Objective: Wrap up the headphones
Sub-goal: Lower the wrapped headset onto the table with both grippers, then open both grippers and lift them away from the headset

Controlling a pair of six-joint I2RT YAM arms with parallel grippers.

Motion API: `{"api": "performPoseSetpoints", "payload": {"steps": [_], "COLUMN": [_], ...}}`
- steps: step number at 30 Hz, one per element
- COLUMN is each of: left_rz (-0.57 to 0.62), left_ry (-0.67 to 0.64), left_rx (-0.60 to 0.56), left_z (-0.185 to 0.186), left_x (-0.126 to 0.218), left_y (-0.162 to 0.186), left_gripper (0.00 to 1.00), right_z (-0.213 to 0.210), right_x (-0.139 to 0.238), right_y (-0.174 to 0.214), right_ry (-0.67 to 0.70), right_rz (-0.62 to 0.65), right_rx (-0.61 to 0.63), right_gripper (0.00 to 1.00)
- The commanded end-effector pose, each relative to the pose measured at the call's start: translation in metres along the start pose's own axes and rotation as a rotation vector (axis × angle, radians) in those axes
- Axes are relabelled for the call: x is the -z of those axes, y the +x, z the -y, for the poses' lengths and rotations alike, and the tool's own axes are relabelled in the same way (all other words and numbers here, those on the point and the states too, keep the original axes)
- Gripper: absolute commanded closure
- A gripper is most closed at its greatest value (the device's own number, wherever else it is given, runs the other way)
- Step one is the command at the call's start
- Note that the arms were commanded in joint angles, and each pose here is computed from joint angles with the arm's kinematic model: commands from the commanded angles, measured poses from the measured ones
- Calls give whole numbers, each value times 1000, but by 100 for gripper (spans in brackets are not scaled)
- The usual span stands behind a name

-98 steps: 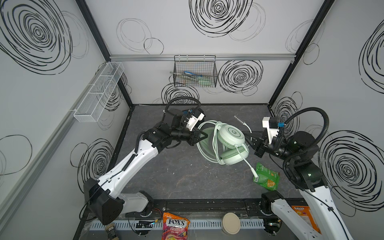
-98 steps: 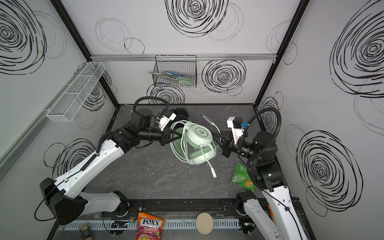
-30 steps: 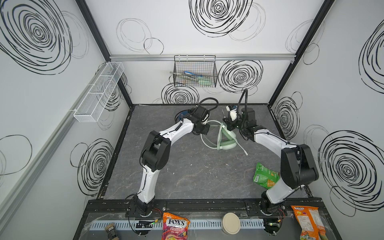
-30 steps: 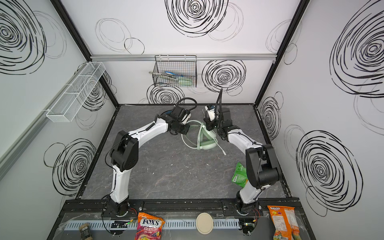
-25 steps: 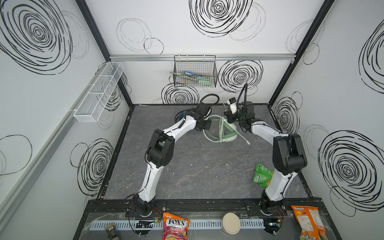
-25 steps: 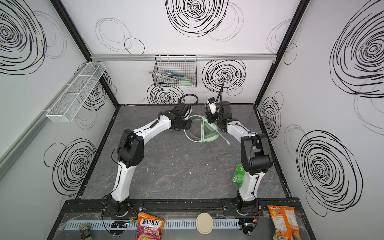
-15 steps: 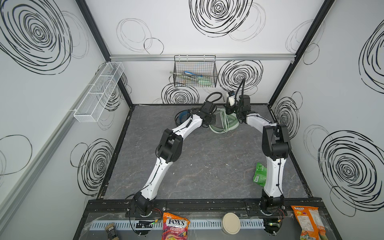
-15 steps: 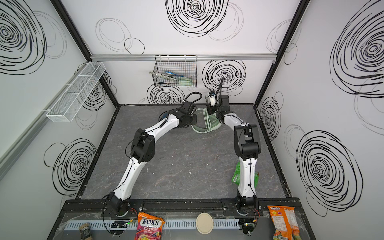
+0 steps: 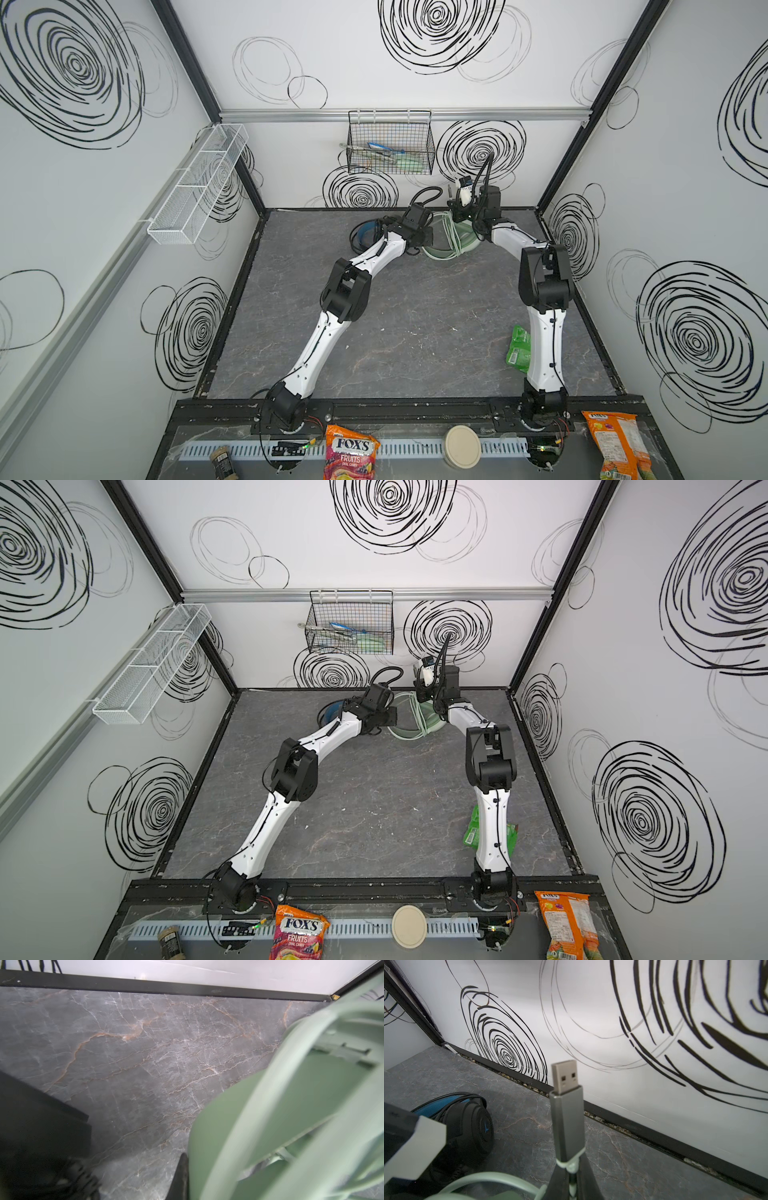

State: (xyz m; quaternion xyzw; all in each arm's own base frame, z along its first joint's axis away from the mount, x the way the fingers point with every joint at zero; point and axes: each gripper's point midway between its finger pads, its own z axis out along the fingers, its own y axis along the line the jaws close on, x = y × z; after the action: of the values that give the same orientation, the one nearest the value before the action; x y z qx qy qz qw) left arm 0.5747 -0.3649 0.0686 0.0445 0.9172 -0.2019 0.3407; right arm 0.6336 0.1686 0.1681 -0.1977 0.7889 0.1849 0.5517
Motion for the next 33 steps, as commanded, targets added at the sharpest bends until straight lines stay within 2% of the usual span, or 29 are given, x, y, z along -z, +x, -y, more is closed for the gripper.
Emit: {"api": "performPoseSetpoints", "payload": {"steps": [1, 4, 16, 18, 21, 22, 25, 27, 30, 33], "left_rz": [58, 59, 49, 43, 39, 42, 49, 49, 50, 50], "left_ry": [51, 56, 49, 49, 54, 56, 64, 62, 55, 52], "left_rx": [47, 53, 69, 78, 82, 85, 87, 89, 82, 82], "left_z": [7, 6, -9, -10, -9, -9, -6, -6, -6, -5], "left_x": [-7, -10, -16, -19, -20, -20, -19, -19, -17, -15], "left_y": [-14, -14, -14, -11, -9, -10, -12, -12, -12, -13], "left_gripper": [100, 100, 99, 98, 86, 83, 79, 79, 78, 71], "right_z": [-2, 0, 22, 25, 35, 39, 48, 53, 55, 56], "right_x": [-9, -10, -18, -17, -13, -11, -6, -2, 5, 16], "right_y": [51, 55, 39, 27, -2, -15, -49, -68, -93, -110], "right_ry": [-24, -11, 151, 206, 301, 325, 371, 386, 401, 423], "right_rz": [-106, -119, -117, -108, -73, -51, 1, 36, 79, 113], "right_rx": [-58, -45, -67, -56, -43, -39, -31, -39, -43, -62], "right_gripper": [85, 84, 62, 55, 42, 33, 15, 11, 10, 9]}}
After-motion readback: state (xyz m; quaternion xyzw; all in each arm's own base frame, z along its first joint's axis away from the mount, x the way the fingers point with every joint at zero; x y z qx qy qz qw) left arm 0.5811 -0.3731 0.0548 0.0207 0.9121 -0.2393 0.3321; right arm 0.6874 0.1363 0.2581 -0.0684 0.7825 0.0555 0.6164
